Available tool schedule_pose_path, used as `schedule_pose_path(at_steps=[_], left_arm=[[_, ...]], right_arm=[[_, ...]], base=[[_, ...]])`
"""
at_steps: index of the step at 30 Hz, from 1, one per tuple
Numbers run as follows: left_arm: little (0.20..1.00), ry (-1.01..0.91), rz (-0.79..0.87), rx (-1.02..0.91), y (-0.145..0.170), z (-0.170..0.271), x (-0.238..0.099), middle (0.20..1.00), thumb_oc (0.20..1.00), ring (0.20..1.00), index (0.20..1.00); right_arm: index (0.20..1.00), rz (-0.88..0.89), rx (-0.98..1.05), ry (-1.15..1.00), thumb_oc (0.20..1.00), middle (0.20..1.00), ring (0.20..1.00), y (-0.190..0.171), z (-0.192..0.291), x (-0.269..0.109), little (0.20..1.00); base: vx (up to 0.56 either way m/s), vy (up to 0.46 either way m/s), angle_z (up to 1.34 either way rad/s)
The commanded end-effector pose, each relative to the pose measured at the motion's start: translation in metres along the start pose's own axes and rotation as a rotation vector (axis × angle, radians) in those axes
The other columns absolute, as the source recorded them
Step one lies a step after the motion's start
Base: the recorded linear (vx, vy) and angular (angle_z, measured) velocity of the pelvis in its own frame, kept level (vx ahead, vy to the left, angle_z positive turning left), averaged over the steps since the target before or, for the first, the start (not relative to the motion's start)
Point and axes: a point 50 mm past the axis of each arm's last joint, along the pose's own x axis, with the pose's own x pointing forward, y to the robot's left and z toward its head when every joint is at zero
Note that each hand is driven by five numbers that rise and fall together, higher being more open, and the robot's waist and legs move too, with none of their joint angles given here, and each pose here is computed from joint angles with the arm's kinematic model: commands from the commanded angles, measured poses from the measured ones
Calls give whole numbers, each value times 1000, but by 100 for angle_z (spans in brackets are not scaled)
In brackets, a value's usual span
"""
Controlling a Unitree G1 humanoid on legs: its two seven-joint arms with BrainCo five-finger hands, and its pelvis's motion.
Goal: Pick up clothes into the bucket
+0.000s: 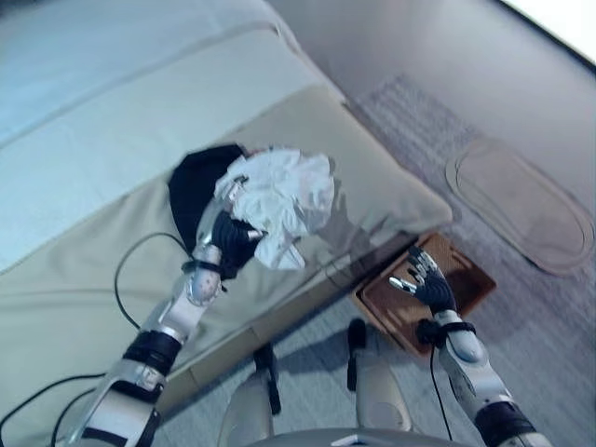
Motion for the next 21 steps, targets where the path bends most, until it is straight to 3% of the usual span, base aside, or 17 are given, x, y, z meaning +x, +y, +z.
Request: schedule_pose_path(at_steps=[1, 9, 21], left_arm=[[1000, -66, 168, 118, 35, 5, 25, 1000, 1000, 1000, 1000], [1000, -109, 362, 409, 97, 21, 80, 1000, 1000, 1000, 1000], [1000, -163, 469, 545, 140, 40, 104, 1000, 1000, 1000, 1000]], right_arm=[[1000, 38, 29, -169, 1000, 1000, 1000, 12, 31, 7, 1000], [1000, 17, 43, -301, 1000, 1000, 1000, 9, 63, 17, 1000], [1000, -7, 77, -343, 1000, 1000, 1000, 0, 71, 17, 1000]], base=[[-148, 11, 0], [-85, -6, 5], [-16, 4, 2]])
